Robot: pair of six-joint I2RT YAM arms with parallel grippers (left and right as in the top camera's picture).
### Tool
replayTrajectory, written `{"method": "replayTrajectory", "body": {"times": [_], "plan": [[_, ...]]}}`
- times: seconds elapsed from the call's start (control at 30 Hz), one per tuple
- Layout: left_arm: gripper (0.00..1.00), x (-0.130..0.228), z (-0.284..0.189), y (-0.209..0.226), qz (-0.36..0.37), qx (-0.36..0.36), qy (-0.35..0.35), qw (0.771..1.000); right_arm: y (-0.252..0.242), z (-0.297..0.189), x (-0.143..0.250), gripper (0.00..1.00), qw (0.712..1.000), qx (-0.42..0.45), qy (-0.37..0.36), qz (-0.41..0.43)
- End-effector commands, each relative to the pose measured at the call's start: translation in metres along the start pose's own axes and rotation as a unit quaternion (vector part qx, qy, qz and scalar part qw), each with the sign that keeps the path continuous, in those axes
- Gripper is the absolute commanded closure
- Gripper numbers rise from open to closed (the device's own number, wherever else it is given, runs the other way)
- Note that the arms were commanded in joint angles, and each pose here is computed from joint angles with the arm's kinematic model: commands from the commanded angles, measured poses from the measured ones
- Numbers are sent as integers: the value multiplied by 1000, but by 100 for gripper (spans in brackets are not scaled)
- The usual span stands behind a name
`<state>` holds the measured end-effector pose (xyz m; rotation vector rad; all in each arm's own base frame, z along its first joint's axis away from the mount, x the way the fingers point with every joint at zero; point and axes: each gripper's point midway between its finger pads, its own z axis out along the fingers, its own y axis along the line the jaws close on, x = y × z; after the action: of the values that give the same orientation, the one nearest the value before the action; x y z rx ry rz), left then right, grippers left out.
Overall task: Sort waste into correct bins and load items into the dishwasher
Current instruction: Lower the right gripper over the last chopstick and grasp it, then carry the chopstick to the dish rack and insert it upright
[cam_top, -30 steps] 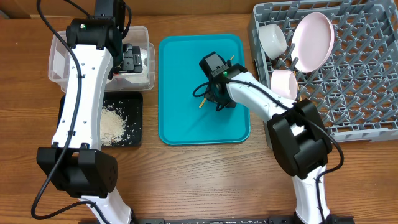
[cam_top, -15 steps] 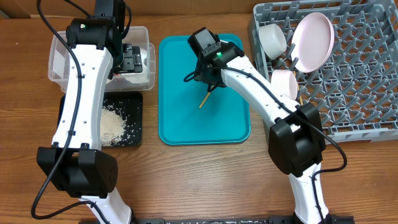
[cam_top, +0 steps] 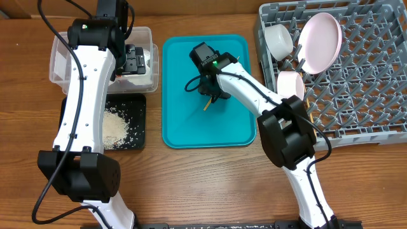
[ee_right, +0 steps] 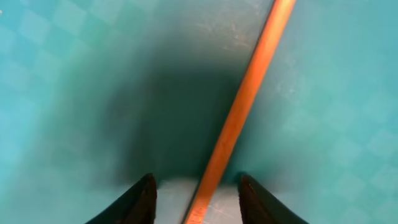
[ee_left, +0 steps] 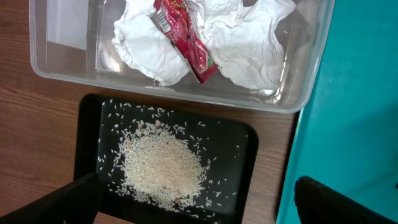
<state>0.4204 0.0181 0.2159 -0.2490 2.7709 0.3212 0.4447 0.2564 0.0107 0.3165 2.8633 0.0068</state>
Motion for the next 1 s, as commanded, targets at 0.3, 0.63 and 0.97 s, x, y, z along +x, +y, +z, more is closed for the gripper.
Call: {"method": "replayTrajectory", "body": {"times": [0.3,0.63,0.97], "plan": [[0,-6,-16,6,-10,-3,-23,1000,-30,-3,28,71,996,64,58,-15],[0,-6,-16,7,-10,-3,-23,1000,-31,-3,28,96,996,64,59,-17],[0,-6,-16,6,-10,-3,-23,1000,-43,-70,-3,96,989,48,42,-134]]}}
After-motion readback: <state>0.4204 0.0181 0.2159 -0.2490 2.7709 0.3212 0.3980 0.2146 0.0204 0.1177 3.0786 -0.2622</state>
